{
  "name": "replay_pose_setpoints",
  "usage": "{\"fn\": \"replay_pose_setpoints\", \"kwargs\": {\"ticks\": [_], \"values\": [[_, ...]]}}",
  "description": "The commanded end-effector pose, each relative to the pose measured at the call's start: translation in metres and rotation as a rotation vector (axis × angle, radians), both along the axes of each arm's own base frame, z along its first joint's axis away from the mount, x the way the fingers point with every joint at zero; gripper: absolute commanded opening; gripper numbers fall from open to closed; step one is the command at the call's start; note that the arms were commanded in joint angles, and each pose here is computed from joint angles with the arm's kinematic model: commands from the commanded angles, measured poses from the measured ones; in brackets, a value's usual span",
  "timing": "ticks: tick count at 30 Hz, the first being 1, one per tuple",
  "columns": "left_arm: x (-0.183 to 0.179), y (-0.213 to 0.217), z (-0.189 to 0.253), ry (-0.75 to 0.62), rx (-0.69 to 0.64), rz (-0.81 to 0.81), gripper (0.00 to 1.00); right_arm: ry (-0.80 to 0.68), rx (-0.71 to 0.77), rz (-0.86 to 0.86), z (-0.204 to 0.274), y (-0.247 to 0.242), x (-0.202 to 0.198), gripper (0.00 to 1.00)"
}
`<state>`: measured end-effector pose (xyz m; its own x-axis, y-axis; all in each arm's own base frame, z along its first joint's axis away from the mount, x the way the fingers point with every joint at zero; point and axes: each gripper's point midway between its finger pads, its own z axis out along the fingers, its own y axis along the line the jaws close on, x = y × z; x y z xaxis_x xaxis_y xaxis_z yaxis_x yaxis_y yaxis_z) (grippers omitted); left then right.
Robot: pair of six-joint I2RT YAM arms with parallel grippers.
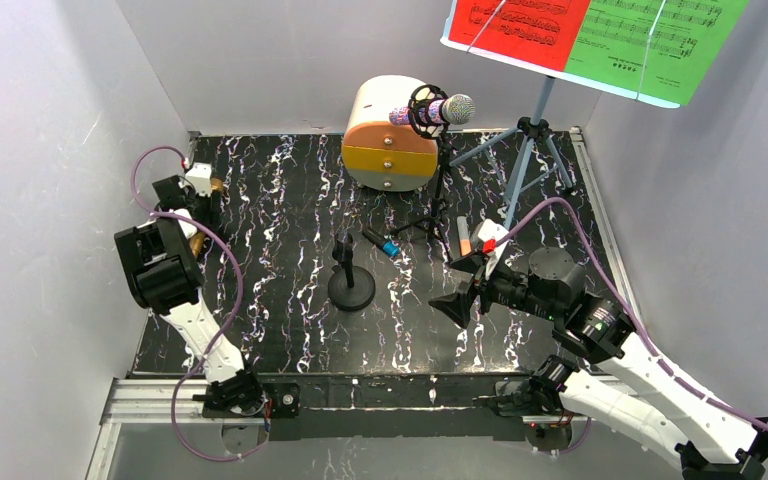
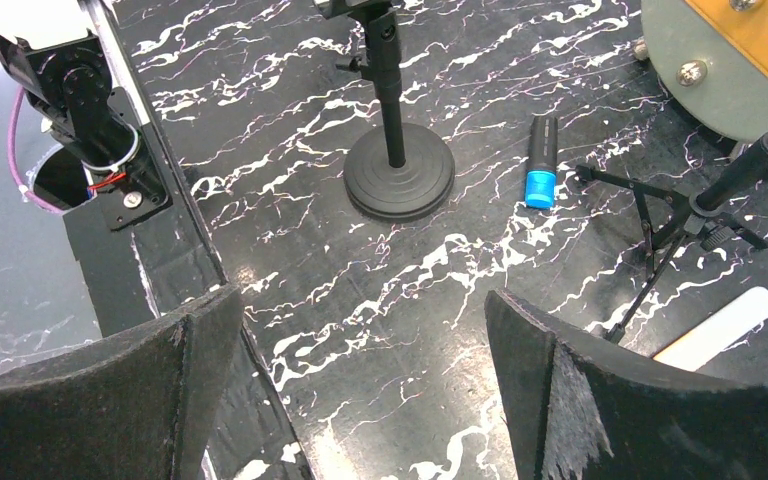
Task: Pack up the instrument practice props
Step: Place the microphone at the center of the board, then move the microphone stand to the center of the board.
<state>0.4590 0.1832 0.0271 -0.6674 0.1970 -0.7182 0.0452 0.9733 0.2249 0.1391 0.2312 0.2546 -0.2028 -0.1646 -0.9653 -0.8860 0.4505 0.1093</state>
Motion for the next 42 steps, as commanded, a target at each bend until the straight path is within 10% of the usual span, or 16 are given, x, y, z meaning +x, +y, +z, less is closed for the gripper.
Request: {"fn": "replay_pose_setpoints", "kwargs": {"ticks": [1, 9, 24, 42], "values": [[-0.014, -0.008, -0.019, 0.077, -0.061, 0.002, 0.63, -0.034, 0.014, -0.001, 0.006, 0.001, 0.002, 0.99], [-0.002, 0.000, 0.011, 0.007, -0.061, 0.053, 0.98, -0.028, 0.010, 0.018, 0.005, 0.004, 0.000, 0.99], [0.006, -0.074, 0.198, -0.572, -0.412, 0.037, 0.97, -0.045, 0.036, 0.041, 0.014, 0.005, -0.005, 0.99], [-0.149, -0.254, 0.206, -0.554, -0.602, -0.302, 0.97, -0.052, 0.064, 0.068, 0.021, 0.006, -0.011, 0.99]]}}
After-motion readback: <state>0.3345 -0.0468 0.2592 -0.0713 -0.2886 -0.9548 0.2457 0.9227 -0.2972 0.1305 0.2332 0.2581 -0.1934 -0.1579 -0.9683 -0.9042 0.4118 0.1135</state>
